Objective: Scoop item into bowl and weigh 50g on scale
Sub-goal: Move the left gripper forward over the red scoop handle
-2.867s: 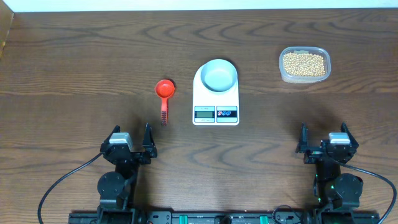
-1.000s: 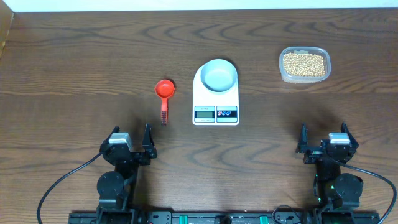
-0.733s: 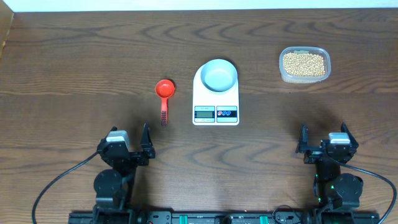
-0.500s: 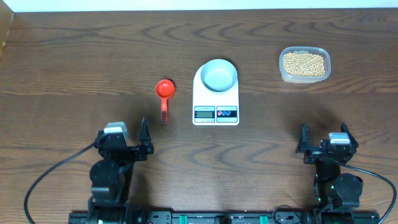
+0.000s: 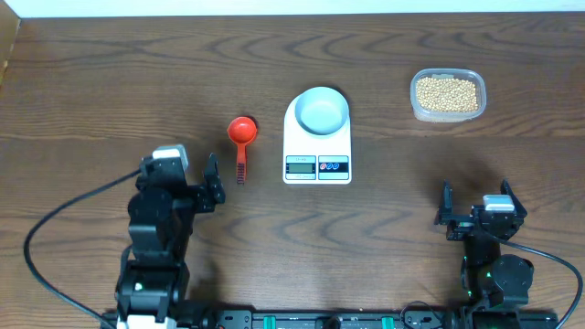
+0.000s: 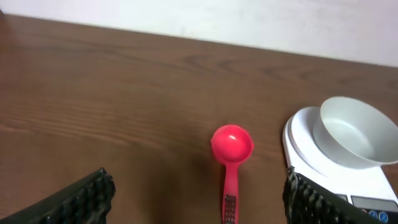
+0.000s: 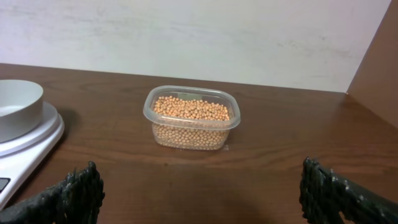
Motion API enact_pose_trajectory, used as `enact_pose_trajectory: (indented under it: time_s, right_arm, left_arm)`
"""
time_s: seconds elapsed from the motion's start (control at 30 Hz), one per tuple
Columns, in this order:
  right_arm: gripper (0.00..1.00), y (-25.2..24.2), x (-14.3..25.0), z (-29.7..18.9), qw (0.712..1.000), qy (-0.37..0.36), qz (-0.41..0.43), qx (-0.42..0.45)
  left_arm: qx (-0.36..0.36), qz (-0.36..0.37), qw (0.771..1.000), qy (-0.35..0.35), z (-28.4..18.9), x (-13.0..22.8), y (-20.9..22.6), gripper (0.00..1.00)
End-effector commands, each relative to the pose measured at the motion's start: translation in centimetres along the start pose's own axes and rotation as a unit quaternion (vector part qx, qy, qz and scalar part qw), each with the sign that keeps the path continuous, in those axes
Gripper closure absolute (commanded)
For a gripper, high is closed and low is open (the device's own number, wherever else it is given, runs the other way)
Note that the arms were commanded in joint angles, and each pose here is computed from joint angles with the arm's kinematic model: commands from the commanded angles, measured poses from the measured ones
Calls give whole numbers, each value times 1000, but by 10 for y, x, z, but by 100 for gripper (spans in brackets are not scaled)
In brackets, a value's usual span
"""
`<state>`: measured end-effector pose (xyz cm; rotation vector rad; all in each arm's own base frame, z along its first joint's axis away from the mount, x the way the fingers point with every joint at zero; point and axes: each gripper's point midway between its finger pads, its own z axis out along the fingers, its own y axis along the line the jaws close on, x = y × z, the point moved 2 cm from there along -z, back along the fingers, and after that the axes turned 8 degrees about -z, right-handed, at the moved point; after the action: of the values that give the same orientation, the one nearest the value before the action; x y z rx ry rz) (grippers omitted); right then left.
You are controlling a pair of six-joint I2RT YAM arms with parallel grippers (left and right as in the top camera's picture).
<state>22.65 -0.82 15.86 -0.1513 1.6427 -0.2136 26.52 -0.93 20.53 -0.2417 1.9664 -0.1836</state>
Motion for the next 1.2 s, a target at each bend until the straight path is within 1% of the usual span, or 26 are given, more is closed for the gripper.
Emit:
enact_pose_trajectory:
  time_s: [0.0,0.17,0.33,0.5,0.67,0.9,1.17]
  right_arm:
    - [1,3,1,0,1000,1,-7,-8]
    - [1,3,1,0,1000,1,-7,-8]
    - [1,3,1,0,1000,1,-7,-8]
    - [1,3,1,0,1000,1,-7,-8]
    - [1,3,1,0,1000,1,-7,-8]
    - [1,3,1,0,1000,1,-7,-8]
    - [1,3,1,0,1000,1,-7,-8]
  left_arm:
    - [-7,2,1000,-1,0,-23,-4,11]
    - [-24,5,998,61,9,-31,-6,11]
    - [-42,7,991,126,28,-37,-8,11]
    - [-59,9,981,187,52,-40,-10,11]
    - [-74,11,968,239,78,-35,-9,11]
    - [-86,14,955,284,117,-20,-6,11]
    - [-93,16,945,313,147,-8,-3,11]
